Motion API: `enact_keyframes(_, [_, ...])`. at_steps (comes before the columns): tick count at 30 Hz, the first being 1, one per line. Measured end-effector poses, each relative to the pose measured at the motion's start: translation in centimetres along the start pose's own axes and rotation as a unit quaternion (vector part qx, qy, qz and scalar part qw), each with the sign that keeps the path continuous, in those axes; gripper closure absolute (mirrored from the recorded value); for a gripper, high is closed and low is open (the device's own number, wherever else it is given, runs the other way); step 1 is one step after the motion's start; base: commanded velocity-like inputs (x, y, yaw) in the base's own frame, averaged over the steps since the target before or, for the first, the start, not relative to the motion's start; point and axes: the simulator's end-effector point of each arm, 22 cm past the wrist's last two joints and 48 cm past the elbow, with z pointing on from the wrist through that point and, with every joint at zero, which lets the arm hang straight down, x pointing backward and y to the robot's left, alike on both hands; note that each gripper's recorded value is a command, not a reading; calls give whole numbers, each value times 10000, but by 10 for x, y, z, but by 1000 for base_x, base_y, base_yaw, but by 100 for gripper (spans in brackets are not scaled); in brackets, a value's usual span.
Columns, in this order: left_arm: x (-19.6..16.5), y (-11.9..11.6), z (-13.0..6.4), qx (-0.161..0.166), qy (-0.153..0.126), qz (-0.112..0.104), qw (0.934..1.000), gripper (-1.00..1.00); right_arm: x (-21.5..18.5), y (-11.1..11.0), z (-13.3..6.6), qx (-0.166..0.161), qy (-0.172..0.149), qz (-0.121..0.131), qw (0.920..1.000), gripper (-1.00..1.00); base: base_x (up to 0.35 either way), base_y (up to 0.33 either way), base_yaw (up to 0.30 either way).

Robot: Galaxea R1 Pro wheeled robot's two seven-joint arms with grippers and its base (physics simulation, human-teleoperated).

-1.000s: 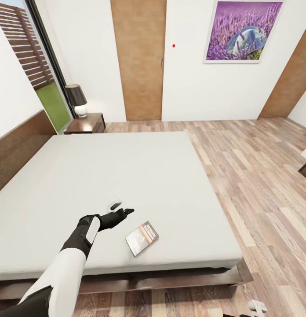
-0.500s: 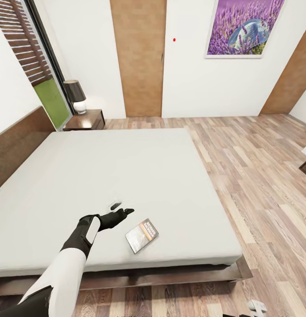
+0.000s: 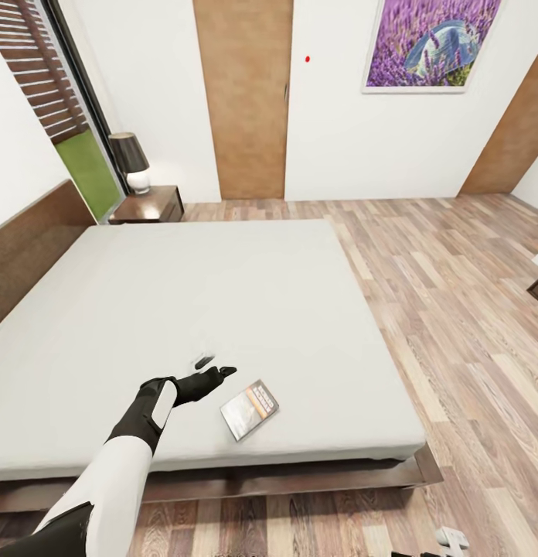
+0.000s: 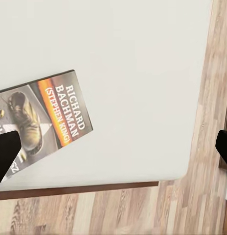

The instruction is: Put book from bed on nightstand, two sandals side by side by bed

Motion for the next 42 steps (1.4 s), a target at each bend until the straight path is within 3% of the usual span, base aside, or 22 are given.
enact_keyframes(42, [24,27,21,-140,236,-159,9995,-100,24,-11,8,73,279,171,9994,-100,0,0,0])
